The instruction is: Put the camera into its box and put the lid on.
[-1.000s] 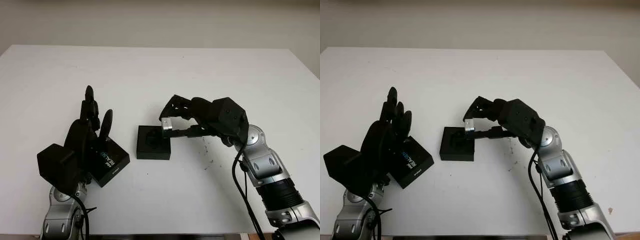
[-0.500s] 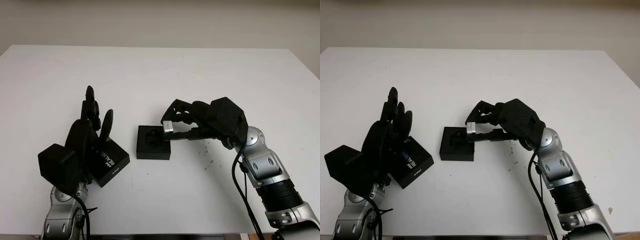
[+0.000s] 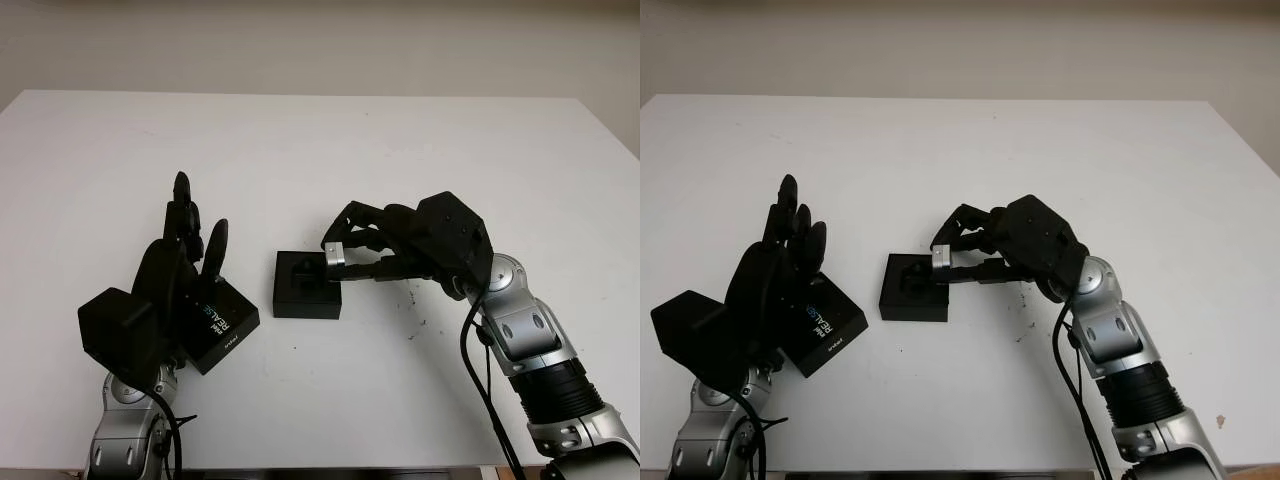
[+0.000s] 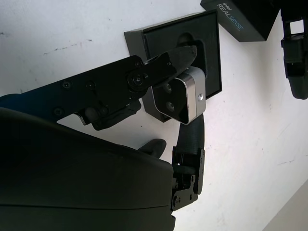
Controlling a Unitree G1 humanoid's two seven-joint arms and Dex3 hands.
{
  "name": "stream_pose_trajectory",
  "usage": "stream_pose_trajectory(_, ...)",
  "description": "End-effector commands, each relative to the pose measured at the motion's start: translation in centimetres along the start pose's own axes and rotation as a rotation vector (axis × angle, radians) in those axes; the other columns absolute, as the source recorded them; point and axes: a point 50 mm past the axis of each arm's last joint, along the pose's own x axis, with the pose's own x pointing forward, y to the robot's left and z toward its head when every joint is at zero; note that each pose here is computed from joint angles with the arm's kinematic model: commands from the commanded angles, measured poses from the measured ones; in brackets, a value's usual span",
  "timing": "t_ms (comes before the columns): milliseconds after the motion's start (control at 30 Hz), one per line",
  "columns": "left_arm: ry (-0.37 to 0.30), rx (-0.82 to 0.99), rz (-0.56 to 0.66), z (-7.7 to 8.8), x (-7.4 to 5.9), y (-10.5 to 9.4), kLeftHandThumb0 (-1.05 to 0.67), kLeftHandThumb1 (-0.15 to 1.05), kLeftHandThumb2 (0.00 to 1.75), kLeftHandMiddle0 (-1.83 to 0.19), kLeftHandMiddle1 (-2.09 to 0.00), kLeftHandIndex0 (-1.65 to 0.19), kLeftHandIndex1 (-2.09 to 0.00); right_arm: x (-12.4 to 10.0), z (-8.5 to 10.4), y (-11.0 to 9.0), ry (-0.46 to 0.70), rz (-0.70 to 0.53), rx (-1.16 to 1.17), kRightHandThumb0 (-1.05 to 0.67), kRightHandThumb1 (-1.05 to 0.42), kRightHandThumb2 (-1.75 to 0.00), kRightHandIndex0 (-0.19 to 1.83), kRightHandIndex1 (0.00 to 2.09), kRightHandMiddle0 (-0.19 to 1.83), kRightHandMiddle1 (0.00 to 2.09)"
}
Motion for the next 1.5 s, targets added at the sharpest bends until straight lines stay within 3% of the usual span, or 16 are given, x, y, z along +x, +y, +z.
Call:
stream_pose_trajectory(0,-0.02,-0.004,0.004,0.48,-0.05,-0.08,-0.7,1.05,0.52,0.19,-0.04,0.19,-0.03,0.02,0.47,0.07,-0.014,0.006,0.001,-0.45,-1.0,-0.05,0.12,0.63,0.3,1.94)
stream_pose_trajectory(267,-0.02,0.002,0.0,0.42,-0.02,-0.11,-0.72,1.05,0.52,0.19,-0.03,0.19,-0.02,0.04,0.46,0.33,-0.013,0.02,0.002,-0.44,-1.0,-0.05,0.09,0.67,0.32,2.03)
stream_pose_trajectory(933,-0.015,-0.004,0.008,0.33,-0.01,-0.23,-0.73,1.05,0.52,0.19,-0.04,0.19,-0.02,0.07,0.39,0.83,-0.032,0.049,-0.006,-0.41,-1.01,-0.06,0.09,0.69,0.27,1.94)
stream_pose_trajectory(1467,-0.014,0.001,-0.002,0.29,-0.04,-0.3,-0.72,1.05,0.53,0.19,-0.03,0.19,-0.02,0.17,0.54,0.57,-0.047,0.042,0.042,-0.42,-1.01,-0.05,0.05,0.74,0.27,1.98)
